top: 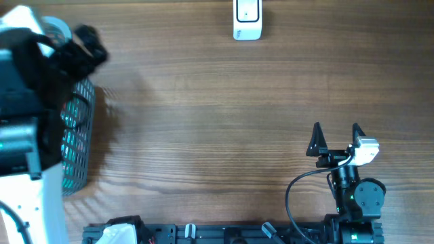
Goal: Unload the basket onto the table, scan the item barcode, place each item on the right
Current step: 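Reach the left gripper into the basket and grasp the green-capped sauce bottle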
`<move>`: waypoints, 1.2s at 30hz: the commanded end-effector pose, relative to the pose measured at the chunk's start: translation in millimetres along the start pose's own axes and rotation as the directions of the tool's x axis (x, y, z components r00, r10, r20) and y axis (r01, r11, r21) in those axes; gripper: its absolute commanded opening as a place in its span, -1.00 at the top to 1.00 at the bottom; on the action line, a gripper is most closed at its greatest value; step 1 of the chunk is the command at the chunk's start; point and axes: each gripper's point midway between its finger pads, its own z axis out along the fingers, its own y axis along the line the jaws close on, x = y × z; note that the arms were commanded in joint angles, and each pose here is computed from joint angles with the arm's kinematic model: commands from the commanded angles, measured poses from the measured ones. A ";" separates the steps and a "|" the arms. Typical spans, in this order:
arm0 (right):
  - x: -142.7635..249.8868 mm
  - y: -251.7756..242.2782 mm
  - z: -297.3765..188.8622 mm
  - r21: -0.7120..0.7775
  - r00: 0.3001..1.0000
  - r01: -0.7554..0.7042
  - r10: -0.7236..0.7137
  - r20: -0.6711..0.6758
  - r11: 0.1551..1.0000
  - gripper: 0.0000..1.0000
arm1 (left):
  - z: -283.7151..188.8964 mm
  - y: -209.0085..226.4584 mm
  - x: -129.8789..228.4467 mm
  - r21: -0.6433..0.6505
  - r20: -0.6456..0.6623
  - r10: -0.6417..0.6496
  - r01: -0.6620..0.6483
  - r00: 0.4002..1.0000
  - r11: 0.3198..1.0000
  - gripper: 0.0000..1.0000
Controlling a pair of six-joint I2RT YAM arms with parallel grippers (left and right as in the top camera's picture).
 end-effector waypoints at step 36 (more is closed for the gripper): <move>0.3 2.2 0.1 -0.010 1.000 0.014 -0.014 0.000 1.000 -0.99 | 199.6 293.3 67.6 -0.776 -0.009 -0.462 0.286 0.887 0.563 -1.00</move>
